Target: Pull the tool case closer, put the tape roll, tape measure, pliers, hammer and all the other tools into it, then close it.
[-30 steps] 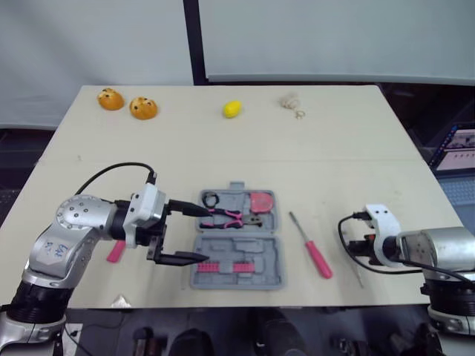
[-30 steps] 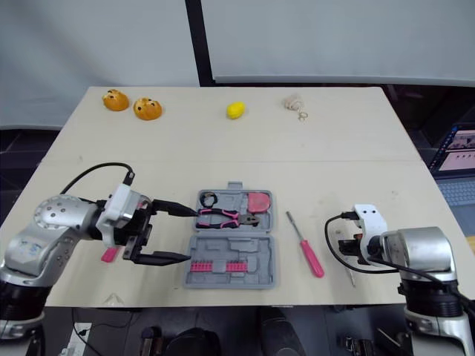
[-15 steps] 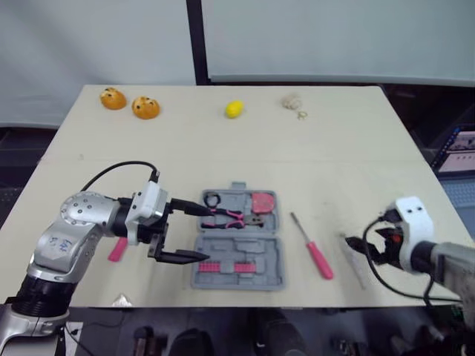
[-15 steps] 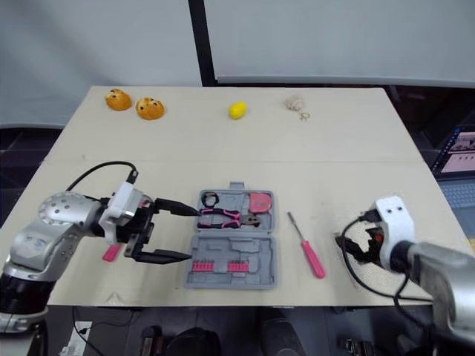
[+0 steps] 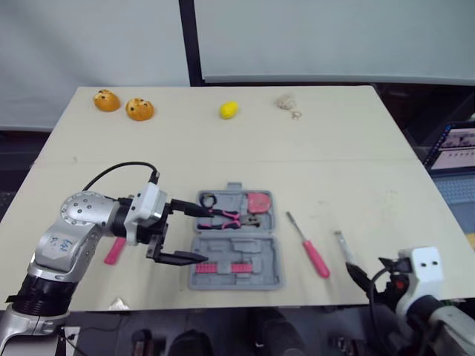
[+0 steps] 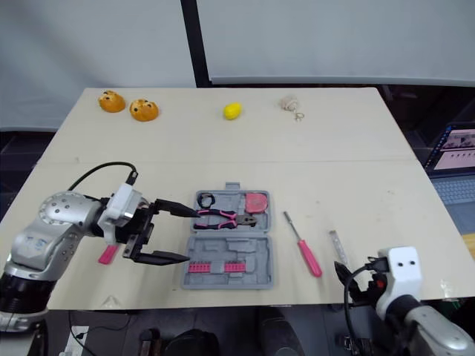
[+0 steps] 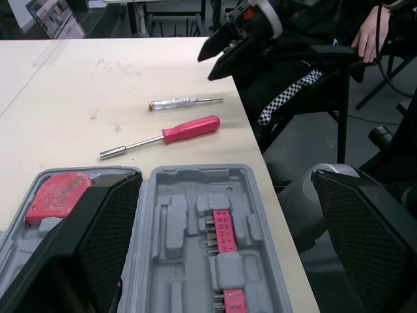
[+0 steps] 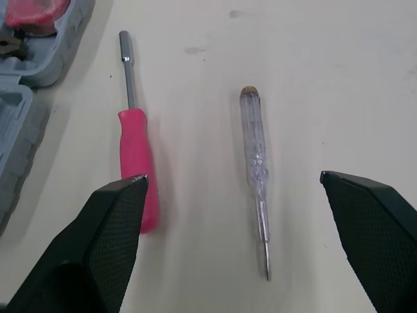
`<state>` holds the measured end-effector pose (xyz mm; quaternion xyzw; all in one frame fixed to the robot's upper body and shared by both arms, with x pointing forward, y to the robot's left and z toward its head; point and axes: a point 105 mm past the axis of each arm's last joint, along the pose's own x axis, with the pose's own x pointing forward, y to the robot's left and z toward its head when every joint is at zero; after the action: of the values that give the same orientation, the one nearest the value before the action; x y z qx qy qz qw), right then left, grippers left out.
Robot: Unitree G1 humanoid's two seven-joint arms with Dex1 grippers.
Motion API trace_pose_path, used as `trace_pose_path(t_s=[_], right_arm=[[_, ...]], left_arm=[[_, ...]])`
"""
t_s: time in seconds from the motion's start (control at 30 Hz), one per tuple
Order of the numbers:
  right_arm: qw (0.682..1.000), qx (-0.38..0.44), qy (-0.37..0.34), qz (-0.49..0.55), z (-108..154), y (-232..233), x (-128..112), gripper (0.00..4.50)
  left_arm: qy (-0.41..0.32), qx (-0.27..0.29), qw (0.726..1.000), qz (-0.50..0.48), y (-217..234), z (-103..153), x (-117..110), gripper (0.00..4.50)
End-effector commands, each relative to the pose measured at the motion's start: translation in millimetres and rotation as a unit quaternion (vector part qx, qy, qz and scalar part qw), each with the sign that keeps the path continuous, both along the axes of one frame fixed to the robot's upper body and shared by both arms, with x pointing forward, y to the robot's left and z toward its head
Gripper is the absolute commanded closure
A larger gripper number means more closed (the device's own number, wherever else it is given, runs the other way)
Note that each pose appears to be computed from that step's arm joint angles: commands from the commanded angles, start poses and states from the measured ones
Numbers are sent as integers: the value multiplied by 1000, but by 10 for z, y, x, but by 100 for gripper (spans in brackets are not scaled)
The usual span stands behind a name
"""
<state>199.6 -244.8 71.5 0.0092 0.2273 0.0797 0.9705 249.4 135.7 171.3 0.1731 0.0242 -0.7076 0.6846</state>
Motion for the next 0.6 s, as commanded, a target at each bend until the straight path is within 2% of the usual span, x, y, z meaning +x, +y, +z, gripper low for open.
trace_pose_path(t_s=[0.03,0.2,0.6], right_arm=[[1000,-23,-3,-13,-65,-71,79,5],[999,-30,16,-16,-223,-76,195,5],[999,-26,18,-32,-347,-102,351,5]], left_arm=[[-15,0,1000,-6,-4,52,-7,0],[-18,1,1000,-4,0,58,0,0],[-23,6,1000,-5,2,85,12,0]])
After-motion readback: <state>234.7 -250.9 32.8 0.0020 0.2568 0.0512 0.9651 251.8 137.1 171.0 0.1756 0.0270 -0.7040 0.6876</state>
